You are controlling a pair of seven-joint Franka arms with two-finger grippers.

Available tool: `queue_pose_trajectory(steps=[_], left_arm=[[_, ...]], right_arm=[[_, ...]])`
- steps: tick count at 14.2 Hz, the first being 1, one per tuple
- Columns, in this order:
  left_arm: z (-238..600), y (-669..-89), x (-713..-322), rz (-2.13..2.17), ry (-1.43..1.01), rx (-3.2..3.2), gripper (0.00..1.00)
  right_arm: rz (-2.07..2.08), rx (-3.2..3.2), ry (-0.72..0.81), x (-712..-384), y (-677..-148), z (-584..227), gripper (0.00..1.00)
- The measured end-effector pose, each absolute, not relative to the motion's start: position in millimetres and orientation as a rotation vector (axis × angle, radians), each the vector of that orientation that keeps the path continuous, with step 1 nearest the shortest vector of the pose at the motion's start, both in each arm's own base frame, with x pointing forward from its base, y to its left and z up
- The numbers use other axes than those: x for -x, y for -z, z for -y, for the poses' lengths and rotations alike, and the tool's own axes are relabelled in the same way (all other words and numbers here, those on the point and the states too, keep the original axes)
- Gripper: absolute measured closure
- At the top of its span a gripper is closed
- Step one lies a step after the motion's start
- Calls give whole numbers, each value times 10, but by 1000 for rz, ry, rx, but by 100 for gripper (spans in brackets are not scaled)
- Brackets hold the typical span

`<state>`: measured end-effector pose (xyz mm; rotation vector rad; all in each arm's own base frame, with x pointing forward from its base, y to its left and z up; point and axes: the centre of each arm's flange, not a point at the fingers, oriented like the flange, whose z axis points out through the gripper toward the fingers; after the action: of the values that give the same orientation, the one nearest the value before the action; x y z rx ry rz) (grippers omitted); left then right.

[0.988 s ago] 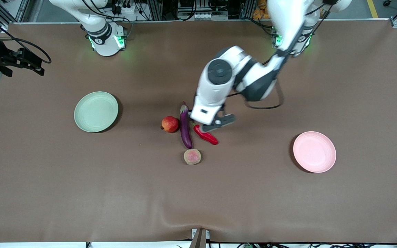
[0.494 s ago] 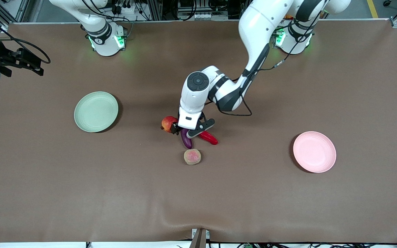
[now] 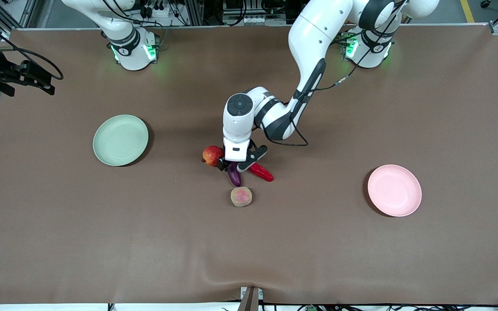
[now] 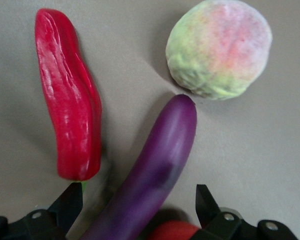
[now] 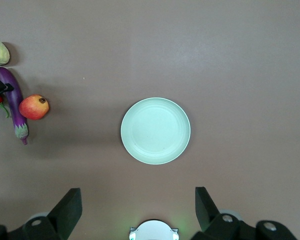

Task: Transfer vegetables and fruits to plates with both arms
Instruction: 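Lower the left gripper and grasp the purple eggplant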

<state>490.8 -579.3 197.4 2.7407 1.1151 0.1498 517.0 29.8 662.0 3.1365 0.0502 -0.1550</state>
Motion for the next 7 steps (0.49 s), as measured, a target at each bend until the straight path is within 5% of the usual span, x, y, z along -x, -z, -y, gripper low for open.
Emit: queue_pose_trajectory(steps=[4,7], left_arm=[[5843,-1780,-4837,-1139,-184,-2724,0],[5840,-1751,-4833,-1141,-185,-2726,32]], right_arm=[[-50,-3137,155,-5171,-6619,-298,0],[-50,-3137,156,-5172,-6618,-298,0]])
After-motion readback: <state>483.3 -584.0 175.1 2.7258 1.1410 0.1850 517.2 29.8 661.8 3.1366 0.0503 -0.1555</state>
